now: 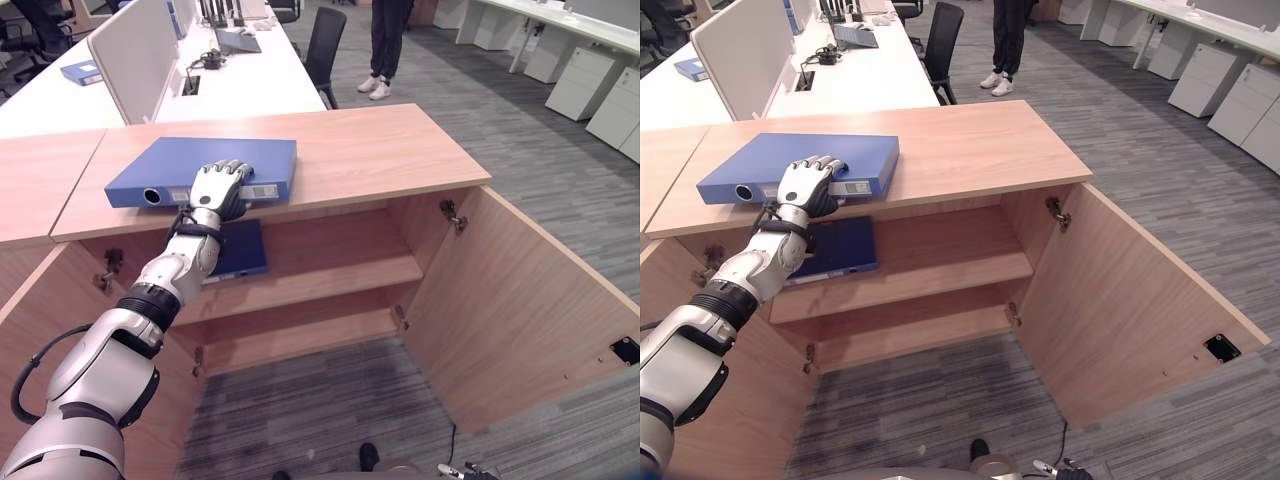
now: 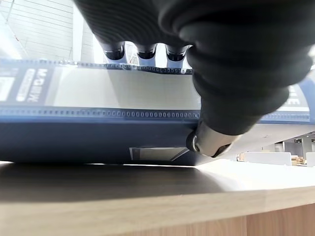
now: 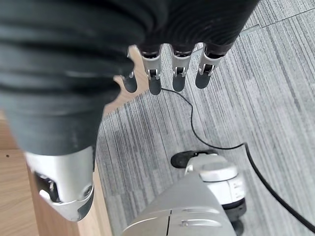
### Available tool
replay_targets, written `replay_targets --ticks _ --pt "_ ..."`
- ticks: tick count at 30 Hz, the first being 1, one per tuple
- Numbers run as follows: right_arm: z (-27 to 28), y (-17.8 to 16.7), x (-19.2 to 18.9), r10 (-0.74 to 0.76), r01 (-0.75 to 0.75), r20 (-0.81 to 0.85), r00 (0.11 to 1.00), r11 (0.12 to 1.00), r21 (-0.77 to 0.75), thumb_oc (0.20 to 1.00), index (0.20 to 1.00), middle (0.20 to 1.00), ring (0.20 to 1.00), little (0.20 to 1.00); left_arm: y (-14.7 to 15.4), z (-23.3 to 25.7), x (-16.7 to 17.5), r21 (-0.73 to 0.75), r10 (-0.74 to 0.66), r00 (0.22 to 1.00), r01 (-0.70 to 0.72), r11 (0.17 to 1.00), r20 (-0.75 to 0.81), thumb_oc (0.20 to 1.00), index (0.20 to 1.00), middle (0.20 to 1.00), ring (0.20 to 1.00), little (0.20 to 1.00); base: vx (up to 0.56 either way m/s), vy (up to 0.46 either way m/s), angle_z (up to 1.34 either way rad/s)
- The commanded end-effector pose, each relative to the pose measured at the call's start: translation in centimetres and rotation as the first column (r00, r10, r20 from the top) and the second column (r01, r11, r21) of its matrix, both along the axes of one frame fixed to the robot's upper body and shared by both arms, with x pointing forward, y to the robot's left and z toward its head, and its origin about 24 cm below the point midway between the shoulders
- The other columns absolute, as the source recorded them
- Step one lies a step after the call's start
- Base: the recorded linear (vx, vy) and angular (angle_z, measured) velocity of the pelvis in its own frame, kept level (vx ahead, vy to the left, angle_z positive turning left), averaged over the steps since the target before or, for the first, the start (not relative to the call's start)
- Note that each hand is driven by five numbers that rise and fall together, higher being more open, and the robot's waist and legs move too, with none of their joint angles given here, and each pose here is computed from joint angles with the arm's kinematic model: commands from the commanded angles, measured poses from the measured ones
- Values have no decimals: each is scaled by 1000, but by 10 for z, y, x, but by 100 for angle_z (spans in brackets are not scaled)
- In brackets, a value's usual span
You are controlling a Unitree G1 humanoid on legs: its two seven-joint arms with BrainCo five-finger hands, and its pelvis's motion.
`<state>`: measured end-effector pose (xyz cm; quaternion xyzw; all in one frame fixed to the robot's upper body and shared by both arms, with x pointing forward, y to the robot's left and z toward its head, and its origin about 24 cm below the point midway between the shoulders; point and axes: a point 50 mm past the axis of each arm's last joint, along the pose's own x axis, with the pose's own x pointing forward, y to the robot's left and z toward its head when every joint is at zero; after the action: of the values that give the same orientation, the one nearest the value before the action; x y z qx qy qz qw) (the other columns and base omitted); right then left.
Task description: Put the empty folder in the office cabinet
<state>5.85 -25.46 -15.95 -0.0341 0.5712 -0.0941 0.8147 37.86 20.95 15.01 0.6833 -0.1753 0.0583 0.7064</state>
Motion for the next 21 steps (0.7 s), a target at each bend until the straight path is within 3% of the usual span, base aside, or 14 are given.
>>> replay_targets --ticks 1,10,21 --pt "4 -5 20 23 -22 44 999 999 -30 1000 1000 1000 1000 1000 -8 57 11 -46 -21 990 28 999 142 200 200 200 200 200 -24 -16 3" --pt "5 -4 23 10 -10 48 999 1000 -17 1000 1000 1000 1000 1000 -21 112 -2 -69 -119 936 150 986 331 200 200 200 200 200 -26 -17 7" --pt "4 6 31 21 -22 69 997 999 23 1000 1000 1000 1000 1000 -43 174 -46 -168 -292 755 467 868 587 200 200 200 200 200 -12 -21 9"
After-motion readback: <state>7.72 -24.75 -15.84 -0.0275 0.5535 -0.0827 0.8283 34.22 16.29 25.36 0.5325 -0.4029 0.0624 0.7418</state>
